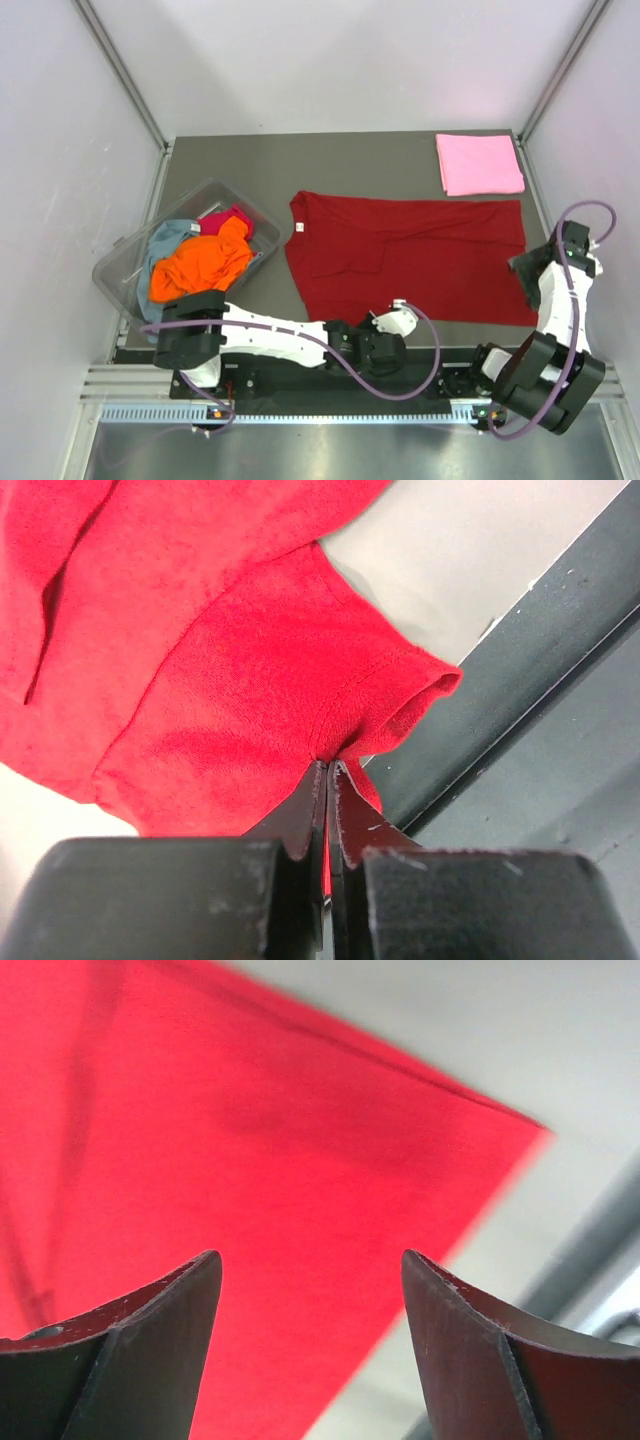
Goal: Fold and stack the t-shirts
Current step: Fold the tshirt
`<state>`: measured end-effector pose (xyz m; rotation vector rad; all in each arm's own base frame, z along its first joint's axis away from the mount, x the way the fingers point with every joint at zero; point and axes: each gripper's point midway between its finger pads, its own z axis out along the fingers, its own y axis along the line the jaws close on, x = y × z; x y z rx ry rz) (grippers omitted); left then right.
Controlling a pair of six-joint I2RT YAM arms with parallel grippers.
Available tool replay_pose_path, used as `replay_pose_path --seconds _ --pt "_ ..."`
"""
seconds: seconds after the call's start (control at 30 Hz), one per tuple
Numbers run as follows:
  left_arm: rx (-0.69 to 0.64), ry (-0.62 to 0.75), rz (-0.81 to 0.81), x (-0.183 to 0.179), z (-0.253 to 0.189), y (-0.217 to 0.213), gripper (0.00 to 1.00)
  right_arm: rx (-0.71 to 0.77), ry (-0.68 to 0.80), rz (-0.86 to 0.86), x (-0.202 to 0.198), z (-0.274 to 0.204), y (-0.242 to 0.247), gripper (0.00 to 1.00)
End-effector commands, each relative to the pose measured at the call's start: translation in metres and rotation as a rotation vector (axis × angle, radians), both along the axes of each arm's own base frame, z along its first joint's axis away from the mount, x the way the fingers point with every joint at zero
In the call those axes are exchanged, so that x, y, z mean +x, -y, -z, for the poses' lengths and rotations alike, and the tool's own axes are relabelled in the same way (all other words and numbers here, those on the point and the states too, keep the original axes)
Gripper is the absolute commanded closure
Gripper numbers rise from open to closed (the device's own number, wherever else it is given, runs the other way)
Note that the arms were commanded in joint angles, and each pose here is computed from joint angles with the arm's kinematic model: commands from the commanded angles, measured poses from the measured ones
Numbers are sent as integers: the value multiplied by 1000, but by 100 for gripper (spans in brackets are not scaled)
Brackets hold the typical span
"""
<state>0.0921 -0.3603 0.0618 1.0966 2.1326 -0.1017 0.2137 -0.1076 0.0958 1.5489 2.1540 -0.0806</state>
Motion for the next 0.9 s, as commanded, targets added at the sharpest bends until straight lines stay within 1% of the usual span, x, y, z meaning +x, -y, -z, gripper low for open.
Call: replay_pose_path --seconds 0.0,0.17,0.2,0.23,0.27,0.3,0.37,0.47,0.6,0.73,0.87 --pt "-60 33 -3 7 -20 0 100 -15 -89 126 -34 11 14 28" --pt "-75 41 -11 18 -30 -6 100 -37 -158 246 -68 29 33 31" --pt "-75 40 -13 19 -30 -7 100 -41 -157 255 -70 32 35 35" --pt "-77 40 -15 21 -31 -7 100 -54 -134 260 -68 34 42 37" --pt "-79 42 -21 24 -33 -9 100 -40 -143 262 -72 41 40 40" --pt "-85 42 -25 25 -35 -10 100 -34 -144 265 -73 44 41 45" --pt "-99 35 -34 28 -38 -12 100 -18 -157 267 -74 50 43 47" --pt "-113 30 -48 34 -42 -15 100 -4 -174 288 -77 55 44 48" --pt "-131 28 -65 41 -48 -18 100 -27 -191 358 -87 61 51 50" --pt "-140 30 -71 44 -54 -18 100 -36 -149 406 -87 67 60 51" --pt "-148 32 -78 46 -57 -20 100 15 -112 381 -79 81 55 52"
